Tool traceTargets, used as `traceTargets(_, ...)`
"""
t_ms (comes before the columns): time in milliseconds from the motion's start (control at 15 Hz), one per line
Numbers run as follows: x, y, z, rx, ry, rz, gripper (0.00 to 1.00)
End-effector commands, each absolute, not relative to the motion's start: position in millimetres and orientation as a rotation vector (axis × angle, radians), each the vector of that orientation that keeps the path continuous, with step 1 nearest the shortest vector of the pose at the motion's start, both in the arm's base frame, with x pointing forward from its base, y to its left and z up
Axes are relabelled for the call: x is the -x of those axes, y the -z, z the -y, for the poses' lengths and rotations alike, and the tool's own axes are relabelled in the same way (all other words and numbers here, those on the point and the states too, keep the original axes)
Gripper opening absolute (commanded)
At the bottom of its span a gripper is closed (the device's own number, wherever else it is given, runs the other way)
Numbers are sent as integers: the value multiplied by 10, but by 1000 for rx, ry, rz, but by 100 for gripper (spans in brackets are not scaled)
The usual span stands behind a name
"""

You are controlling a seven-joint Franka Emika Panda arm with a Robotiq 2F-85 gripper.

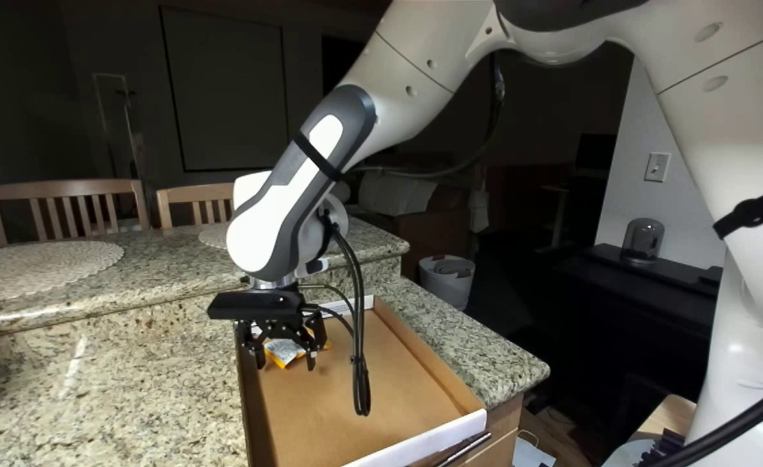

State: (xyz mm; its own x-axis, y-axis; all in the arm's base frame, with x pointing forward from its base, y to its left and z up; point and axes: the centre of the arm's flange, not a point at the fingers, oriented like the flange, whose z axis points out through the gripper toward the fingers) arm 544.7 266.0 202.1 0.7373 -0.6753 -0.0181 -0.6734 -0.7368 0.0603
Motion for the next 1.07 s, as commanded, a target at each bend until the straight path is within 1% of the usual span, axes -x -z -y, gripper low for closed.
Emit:
traceTargets(0,-5682,-1840,-2690,-2867,11,1196,100)
traceTargets(200,-5820,-1891,-2640,-2871,-23,1237,100)
traceTargets(267,-5854,-1909,-2626,-2870,-29,1249,75)
traceTargets(333,-5883,-1907,-2614,-2868,-34,1252,74)
traceTargets(400,-5891,-1889,-2604,-2862,-34,1251,68)
traceTargets(467,-5892,-1875,-2601,-2859,-38,1245,60)
traceTargets(600,-5885,-1856,-2607,-2855,-34,1235,47)
traceTargets(800,-5898,-1869,-2633,-2858,-29,1233,30)
traceTargets(1000,-5915,-1884,-2647,-2860,-38,1234,10)
